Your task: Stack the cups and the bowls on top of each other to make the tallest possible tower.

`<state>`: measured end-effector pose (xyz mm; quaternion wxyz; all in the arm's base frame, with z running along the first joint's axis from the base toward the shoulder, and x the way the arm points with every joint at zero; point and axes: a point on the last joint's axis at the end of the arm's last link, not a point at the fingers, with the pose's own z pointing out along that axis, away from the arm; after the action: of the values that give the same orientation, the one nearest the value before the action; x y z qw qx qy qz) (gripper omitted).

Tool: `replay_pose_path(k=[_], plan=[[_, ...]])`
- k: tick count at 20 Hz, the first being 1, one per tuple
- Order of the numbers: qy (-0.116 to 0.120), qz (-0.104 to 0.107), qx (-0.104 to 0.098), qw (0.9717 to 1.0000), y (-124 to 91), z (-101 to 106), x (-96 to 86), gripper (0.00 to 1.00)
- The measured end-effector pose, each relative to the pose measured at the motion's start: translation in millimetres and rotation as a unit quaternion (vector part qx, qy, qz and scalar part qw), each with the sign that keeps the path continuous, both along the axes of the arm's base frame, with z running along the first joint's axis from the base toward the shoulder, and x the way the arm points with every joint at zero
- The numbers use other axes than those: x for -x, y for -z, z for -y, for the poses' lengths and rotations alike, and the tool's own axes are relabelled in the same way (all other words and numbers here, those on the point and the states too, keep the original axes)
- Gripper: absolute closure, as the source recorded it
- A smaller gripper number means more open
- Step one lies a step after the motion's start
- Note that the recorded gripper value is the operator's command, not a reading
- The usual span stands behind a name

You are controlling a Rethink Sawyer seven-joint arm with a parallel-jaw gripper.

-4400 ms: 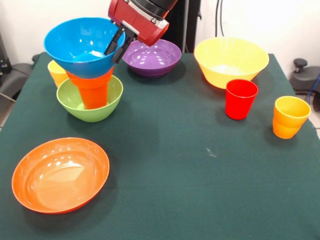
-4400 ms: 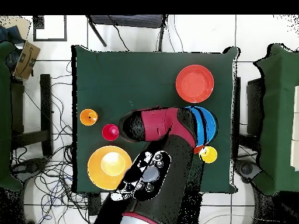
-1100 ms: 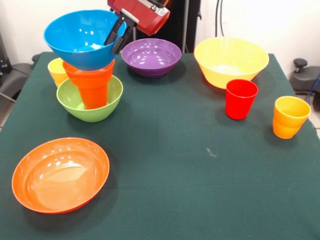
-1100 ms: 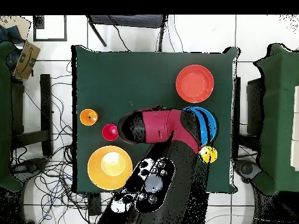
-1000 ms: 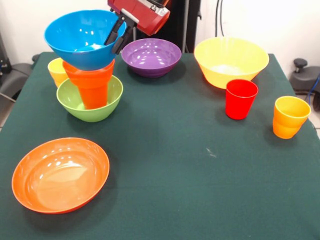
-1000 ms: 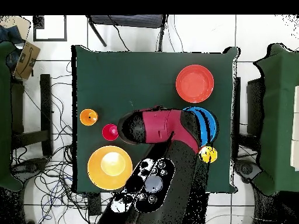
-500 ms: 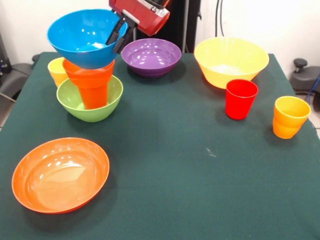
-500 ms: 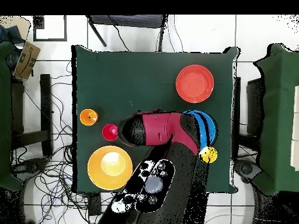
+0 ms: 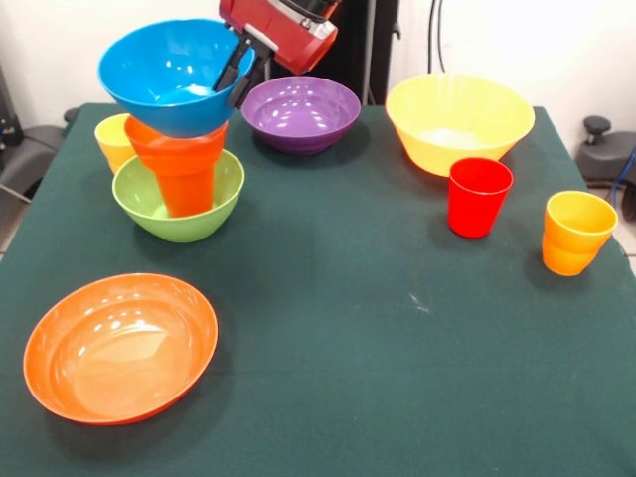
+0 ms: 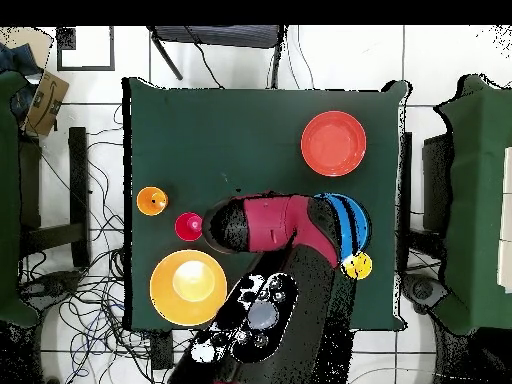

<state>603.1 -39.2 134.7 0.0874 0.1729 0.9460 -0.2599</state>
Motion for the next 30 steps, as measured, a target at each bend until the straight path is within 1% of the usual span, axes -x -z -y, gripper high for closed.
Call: replay_pose_path(k=[3,11,21,27,28,30], plan=[[-0.001,-0.004,0.000,1.0000,3,-2,2.5,1.00],[-0.004,-0.006,0.003,1.0000,3,-6,4.9,1.00],[-0.010,-0.003,0.017,0.9998,-4,-7,7.5,1.00],[-0.015,-0.001,0.022,0.9996,2,-2,8.8,1.00],[-0.017,-0.002,0.024,0.9996,8,0,9.8,1.00],[-0.020,-0.002,0.025,0.9995,12,1,10.4,1.00]])
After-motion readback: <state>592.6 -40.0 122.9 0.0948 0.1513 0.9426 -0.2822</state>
